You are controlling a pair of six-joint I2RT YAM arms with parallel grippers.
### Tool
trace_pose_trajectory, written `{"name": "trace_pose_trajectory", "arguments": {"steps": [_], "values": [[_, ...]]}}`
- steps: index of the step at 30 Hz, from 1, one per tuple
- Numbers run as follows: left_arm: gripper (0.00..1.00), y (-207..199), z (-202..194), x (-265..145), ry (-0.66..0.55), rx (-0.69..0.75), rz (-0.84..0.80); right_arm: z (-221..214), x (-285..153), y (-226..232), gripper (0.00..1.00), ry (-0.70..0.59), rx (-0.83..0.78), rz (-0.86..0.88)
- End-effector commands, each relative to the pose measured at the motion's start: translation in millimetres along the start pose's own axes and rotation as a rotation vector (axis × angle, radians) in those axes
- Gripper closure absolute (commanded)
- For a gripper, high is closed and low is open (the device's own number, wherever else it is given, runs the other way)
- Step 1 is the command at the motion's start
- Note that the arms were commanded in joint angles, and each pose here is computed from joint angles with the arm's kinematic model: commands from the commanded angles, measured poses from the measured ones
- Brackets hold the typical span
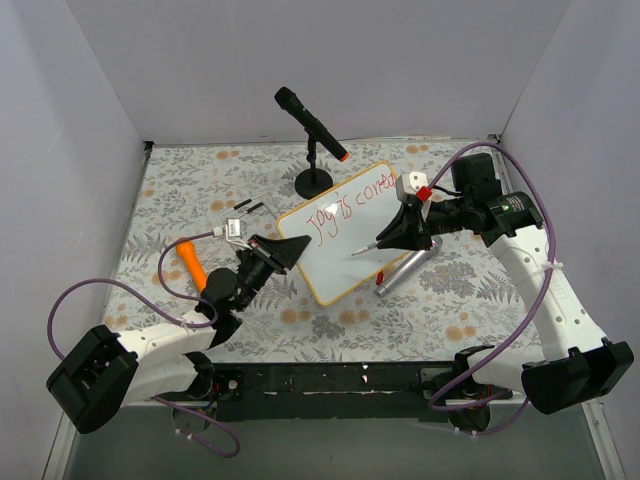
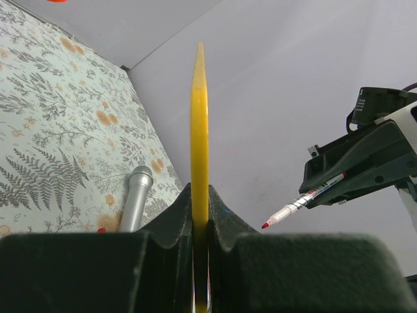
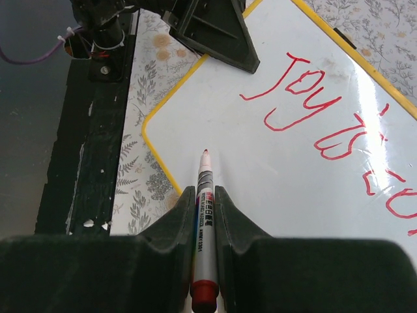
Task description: Write a sentence on the whiteboard
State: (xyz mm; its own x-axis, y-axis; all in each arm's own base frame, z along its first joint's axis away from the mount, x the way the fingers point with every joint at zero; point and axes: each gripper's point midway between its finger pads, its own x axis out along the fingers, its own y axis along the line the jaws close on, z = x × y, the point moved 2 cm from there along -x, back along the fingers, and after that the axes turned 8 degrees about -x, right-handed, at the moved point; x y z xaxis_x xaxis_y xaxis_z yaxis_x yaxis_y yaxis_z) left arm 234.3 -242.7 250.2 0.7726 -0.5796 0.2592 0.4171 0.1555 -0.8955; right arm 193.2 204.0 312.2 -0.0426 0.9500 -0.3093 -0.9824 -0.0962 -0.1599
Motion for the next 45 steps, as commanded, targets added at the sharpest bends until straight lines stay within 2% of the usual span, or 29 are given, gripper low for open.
{"name": "trace_pose_trajectory", "arguments": {"steps": [1, 21, 38, 45], "values": [[1.0, -42, 21, -2, -0.087, -0.047, -0.146, 5, -4, -2, 0.99, 0.016, -0.042, -0.023], [1.0, -45, 20, -12, -0.082, -0.058, -0.179, 13, -38, -16, 0.99, 0.014, -0.055, -0.161], [1.0, -47, 23, -14, -0.089, -0.067, -0.191, 22, -43, -17, 0.99, 0.009, -0.089, -0.166], [1.0, -49, 19, -10, -0.07, -0.066, -0.202, 43, -70, -50, 0.99, 0.027, -0.061, -0.34]]}}
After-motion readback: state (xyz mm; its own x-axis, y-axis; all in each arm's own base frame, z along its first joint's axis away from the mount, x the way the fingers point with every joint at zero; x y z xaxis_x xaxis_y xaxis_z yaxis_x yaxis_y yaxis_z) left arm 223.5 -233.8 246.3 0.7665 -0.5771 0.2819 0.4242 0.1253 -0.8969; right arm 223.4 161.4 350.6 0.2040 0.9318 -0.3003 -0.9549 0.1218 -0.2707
